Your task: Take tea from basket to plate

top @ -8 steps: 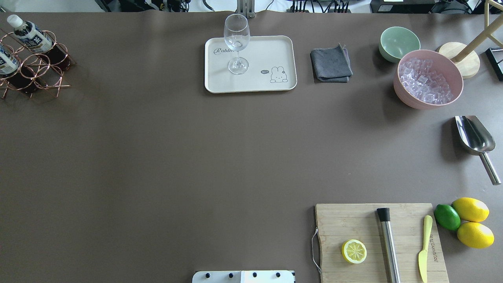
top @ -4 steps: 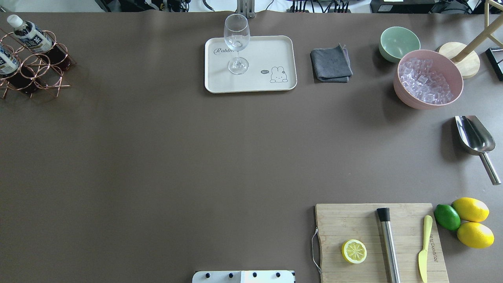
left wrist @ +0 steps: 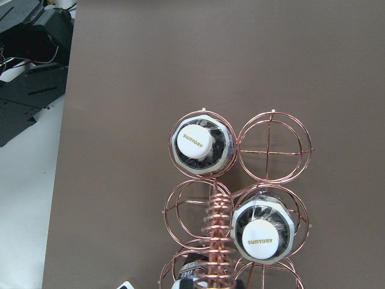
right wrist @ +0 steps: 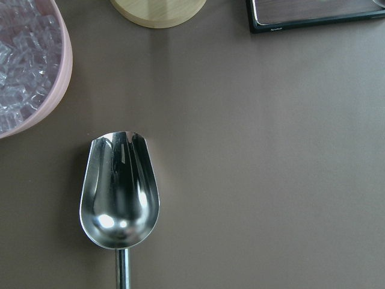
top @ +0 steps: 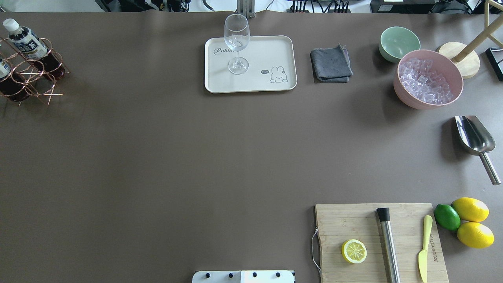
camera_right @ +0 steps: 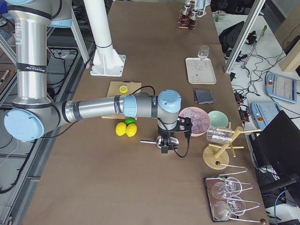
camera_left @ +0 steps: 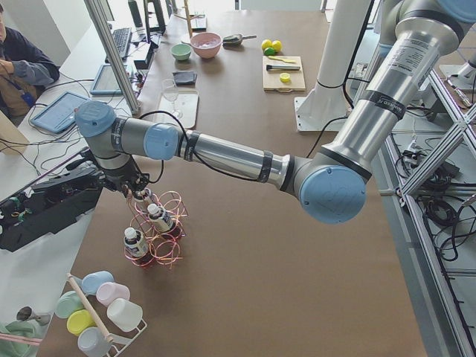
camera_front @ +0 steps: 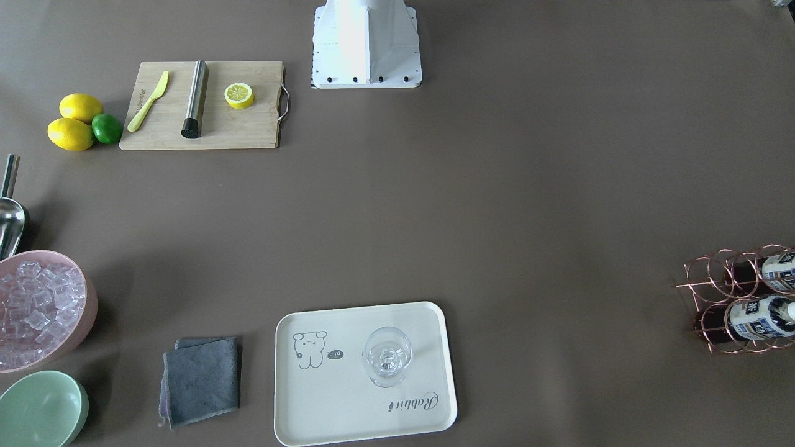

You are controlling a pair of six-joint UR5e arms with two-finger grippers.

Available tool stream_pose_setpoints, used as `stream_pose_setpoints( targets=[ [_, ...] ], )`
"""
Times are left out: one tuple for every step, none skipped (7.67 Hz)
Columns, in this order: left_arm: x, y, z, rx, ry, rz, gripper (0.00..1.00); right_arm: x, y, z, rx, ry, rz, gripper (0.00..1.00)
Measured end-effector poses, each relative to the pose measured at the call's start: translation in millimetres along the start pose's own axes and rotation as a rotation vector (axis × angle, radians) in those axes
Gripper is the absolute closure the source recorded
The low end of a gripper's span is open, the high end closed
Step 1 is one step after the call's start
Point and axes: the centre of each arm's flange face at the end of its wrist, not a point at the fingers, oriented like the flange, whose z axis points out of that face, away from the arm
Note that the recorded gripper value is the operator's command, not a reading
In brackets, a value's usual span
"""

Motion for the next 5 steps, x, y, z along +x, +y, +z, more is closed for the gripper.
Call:
stream_pose_setpoints(
  targets=[
    [4, -10, -9, 0.004, -0.005, 0.006, 1.00, 0, 0, 0, 0.000, 0.000, 0.000, 0.00],
    [10, -21, -19, 0.011, -0.001, 0.003, 1.00, 0, 0, 0, 0.000, 0.000, 0.000, 0.00],
    [16, -36, -30, 0.018, 0.006, 0.000, 1.00, 0, 0, 0, 0.000, 0.000, 0.000, 0.00],
    [26, -58, -43, 0.022, 0.011, -0.003, 1.00, 0, 0, 0, 0.001, 0.000, -0.001, 0.00],
    [42, -91, -54, 0.025, 0.019, -0.004, 1.00, 0, 0, 0, 0.000, 0.000, 0.000, 0.00]
  ],
)
